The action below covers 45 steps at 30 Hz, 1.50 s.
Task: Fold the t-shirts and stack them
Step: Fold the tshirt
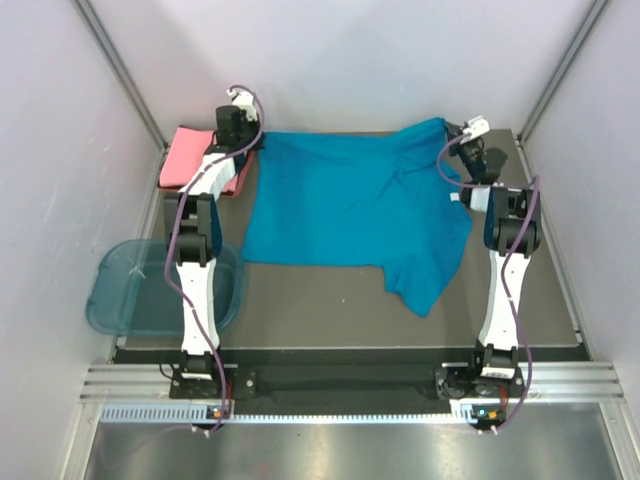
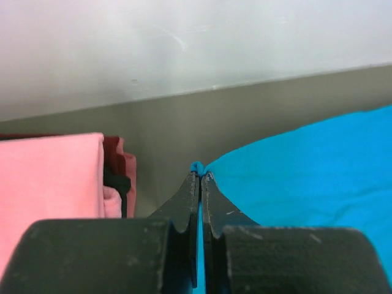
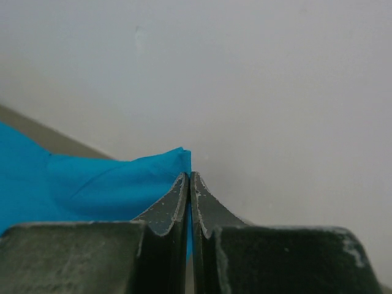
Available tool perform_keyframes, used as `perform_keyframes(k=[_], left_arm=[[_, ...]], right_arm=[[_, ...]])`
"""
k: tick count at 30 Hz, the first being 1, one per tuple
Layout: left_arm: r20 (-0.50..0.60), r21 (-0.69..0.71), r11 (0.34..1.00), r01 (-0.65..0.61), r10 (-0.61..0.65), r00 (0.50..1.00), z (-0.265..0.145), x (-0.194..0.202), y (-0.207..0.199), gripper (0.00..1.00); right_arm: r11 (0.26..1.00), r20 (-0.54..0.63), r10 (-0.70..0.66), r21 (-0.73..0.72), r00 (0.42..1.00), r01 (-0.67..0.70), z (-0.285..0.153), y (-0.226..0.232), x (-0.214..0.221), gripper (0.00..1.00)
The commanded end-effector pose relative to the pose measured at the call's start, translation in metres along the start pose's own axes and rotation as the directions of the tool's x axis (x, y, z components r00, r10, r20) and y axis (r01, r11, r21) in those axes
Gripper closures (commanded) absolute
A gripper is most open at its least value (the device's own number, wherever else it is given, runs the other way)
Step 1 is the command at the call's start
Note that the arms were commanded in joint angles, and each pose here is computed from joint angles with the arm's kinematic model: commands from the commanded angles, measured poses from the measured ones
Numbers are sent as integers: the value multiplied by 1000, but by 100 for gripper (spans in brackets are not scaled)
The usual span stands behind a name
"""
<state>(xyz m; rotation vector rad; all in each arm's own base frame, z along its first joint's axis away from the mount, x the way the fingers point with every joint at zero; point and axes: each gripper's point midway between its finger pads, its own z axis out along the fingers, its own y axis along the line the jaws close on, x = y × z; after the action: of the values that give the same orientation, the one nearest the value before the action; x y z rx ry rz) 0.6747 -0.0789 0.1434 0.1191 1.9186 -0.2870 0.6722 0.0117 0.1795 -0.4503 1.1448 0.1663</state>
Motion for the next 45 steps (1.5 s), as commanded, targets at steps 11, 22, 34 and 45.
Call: perform_keyframes(k=[11, 22, 34, 45], left_arm=[[-79, 27, 995, -96, 98, 992, -47, 5, -5, 100], [-198, 0, 993, -115, 113, 974, -63, 43, 3, 100], [-247, 40, 995, -94, 101, 964, -82, 58, -7, 89], [-245, 49, 997, -65, 75, 967, -104, 40, -18, 78]], right_arm=[[989, 42, -136, 67, 990, 133, -65, -17, -64, 100], [991, -43, -67, 110, 997, 72, -120, 1, -58, 100], [980, -97, -129, 138, 987, 142, -152, 1, -72, 80], [968, 28, 96, 230, 995, -100, -152, -15, -116, 73]])
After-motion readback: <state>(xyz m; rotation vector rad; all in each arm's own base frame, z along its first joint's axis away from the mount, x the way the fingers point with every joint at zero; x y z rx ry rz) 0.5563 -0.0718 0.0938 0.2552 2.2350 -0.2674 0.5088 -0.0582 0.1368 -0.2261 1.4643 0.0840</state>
